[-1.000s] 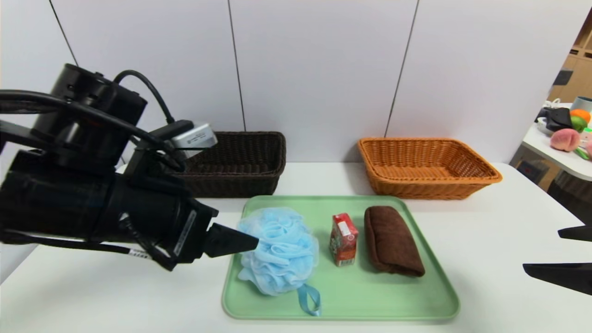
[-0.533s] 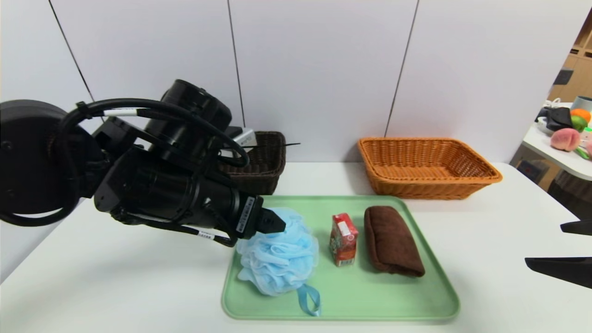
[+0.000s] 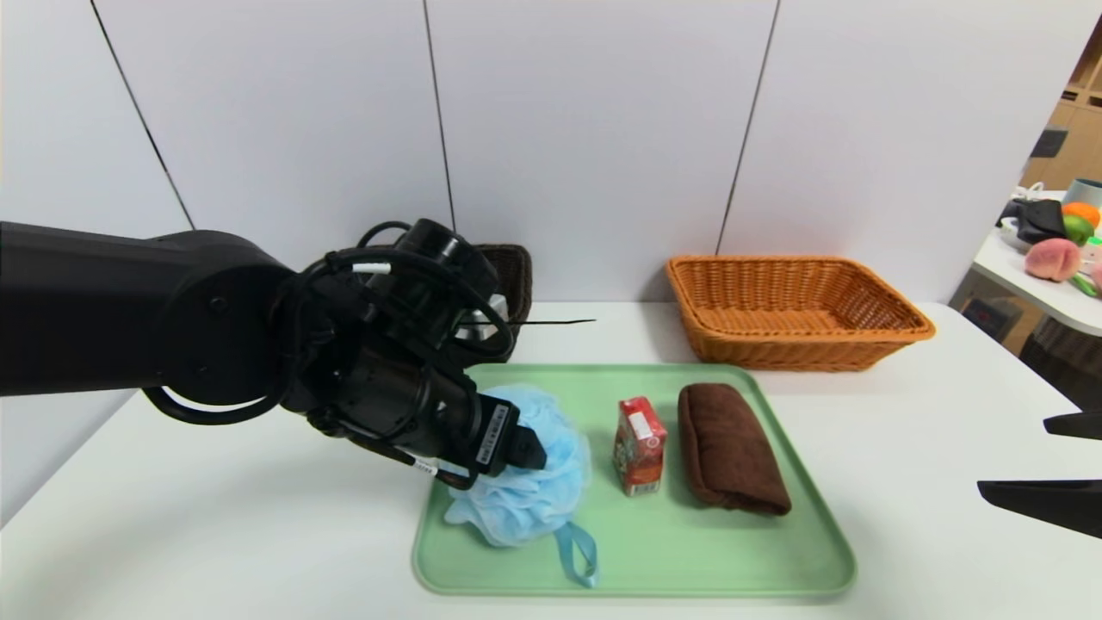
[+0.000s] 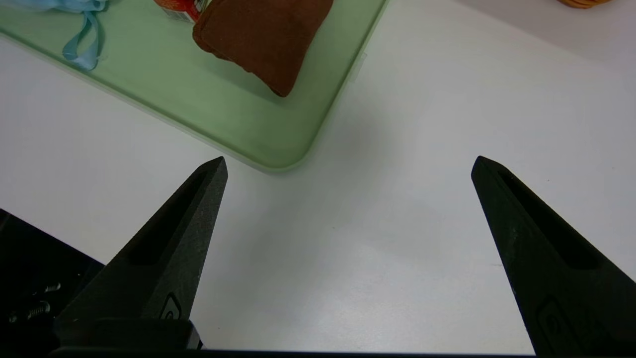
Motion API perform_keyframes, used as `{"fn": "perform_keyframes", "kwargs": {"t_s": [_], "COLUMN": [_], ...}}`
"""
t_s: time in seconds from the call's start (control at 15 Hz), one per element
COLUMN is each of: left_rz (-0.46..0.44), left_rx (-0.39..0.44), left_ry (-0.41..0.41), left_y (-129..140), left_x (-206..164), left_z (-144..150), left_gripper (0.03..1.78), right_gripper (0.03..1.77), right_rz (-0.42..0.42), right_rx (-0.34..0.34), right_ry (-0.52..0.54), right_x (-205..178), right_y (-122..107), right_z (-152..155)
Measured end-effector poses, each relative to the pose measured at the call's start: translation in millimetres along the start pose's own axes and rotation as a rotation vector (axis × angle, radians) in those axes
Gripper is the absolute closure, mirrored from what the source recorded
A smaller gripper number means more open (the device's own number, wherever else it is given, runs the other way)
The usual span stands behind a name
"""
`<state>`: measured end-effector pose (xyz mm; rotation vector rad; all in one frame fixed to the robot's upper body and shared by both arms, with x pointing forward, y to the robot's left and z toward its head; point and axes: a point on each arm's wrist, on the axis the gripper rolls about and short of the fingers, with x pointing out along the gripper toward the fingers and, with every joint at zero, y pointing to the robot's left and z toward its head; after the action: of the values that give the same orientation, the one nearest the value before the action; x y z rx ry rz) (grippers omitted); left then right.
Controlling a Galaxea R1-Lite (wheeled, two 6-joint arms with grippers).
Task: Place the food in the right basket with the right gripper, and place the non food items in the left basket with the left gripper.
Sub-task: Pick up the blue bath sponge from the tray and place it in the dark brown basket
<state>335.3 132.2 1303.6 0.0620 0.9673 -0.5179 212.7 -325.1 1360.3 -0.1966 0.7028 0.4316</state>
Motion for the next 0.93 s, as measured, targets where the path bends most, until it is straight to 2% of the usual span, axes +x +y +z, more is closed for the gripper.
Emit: {"fn": "perform_keyframes", "kwargs": {"t_s": [0.2,0.6,0.8,0.93], "left_rz": [0.010,0.018,0.013,0.009], "left_rx": [-0.005,-0.015,-0.015,-0.012], "left_ry": [0.041,0.073,0.068,0.063], "left_y": [0,0,-3,-4], "left_x": [19,40,38,36], "left_z": [-1,-2,-2,-1], "left_gripper": [0.12,0.12,0.62,0.84], "right_gripper": [0.10,0.10,0.10,0.10], "right_rz": [0.000,0.002,0.001,0.001], "right_rx": [0.000,0.002,0.000,0.000], "right_ry": [-0.001,0.001,0.001,0.000], "right_x": [0,0,0,-1], "right_y": [0,0,1,1], "right_z": [0,-1,-1,-1]}}
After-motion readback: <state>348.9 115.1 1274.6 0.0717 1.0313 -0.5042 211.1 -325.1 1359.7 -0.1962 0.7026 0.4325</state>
